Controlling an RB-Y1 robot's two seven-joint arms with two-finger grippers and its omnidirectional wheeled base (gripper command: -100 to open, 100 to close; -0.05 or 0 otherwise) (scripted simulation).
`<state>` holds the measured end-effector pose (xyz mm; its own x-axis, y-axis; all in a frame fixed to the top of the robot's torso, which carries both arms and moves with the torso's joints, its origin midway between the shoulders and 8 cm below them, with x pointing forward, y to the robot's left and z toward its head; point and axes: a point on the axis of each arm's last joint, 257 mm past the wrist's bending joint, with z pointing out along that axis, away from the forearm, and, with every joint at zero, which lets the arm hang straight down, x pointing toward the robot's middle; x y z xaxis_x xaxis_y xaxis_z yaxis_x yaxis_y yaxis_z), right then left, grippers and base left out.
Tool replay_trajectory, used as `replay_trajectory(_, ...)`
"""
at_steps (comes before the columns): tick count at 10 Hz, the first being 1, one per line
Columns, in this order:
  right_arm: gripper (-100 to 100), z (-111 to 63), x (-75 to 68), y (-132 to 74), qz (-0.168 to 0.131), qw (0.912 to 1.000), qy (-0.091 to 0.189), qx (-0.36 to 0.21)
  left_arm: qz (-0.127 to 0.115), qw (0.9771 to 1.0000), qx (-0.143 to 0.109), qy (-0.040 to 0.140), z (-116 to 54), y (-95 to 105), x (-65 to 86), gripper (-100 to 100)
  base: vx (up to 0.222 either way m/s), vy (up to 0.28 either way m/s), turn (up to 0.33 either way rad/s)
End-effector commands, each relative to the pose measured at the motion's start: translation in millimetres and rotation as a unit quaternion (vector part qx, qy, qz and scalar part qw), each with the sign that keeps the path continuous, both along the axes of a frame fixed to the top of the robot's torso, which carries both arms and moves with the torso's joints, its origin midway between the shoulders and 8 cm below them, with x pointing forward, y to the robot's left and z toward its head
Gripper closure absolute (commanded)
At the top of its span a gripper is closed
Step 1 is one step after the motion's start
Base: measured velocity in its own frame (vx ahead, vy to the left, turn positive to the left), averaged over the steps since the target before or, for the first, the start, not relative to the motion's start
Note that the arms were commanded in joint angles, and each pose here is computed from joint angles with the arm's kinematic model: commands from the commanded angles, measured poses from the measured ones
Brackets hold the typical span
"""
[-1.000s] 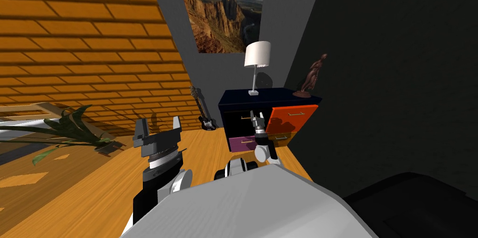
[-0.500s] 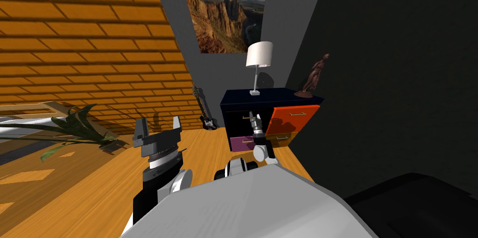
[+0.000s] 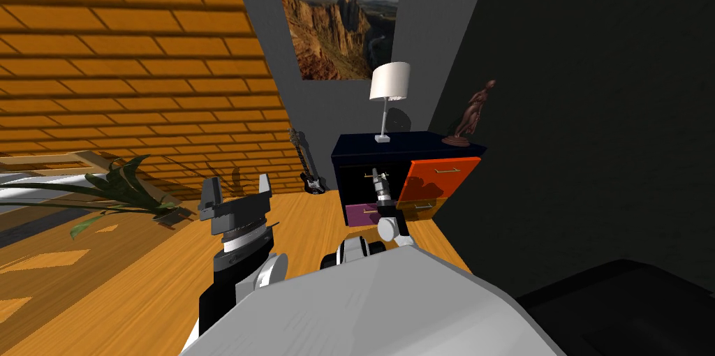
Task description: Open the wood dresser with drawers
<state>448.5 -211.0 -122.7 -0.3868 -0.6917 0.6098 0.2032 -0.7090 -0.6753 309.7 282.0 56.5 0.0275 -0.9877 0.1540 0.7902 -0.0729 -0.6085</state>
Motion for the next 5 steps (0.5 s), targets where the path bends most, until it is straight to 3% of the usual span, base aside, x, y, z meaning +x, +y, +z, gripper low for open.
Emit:
replay_trajectory(1,-100,-12.7,4.4,2,0.020,0.9988,0.009,0.045,0.000,1.0000,0.000,0.000,0.0,0.0,0.0,0,-0.005,0.020,0.011)
replay_trajectory(2,-100,-23.3,8.0,4,0.031,0.9969,0.019,0.069,0.000,1.0000,0.000,0.000,0.0,0.0,0.0,0,-0.004,0.023,0.018)
replay_trajectory(5,-100,-33.4,11.2,6,0.048,0.9927,0.027,0.108,0.000,1.0000,0.000,0.000,0.0,0.0,0.0,0,-0.004,0.019,0.016)
